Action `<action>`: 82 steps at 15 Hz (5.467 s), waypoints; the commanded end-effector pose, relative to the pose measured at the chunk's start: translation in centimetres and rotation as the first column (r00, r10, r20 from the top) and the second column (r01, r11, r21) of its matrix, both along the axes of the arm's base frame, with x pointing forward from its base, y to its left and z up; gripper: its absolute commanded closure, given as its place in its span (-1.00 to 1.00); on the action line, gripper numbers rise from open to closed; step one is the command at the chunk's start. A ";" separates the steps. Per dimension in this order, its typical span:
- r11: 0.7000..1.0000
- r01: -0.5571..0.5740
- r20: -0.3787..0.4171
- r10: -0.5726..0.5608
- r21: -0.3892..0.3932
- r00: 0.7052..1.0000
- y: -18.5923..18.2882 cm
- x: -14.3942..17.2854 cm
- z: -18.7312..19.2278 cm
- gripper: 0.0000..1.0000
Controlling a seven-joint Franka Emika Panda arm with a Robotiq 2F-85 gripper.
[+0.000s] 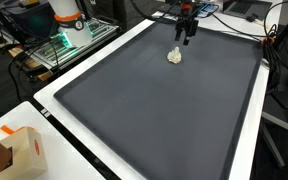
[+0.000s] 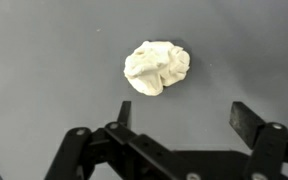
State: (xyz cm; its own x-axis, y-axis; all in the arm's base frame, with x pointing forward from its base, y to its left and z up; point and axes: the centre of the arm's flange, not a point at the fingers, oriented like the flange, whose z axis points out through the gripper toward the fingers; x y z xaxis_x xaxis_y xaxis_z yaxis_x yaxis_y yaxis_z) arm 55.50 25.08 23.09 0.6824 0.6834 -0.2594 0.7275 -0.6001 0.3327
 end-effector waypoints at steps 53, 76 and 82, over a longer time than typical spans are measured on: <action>0.424 0.805 -0.241 -0.802 0.416 0.547 -11.4 1.4 12.7 -1.00; 0.413 0.850 -0.063 -0.888 0.328 0.456 -10.6 1.8 -2.2 -1.00; 0.407 0.846 -0.045 -0.893 0.344 0.448 -10.8 2.2 -2.9 -0.96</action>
State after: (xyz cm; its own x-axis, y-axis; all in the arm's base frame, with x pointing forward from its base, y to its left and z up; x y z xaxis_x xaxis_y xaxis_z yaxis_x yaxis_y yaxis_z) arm 57.75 14.30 21.07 0.9609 -0.2691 -0.0658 -0.2659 -0.9625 0.0527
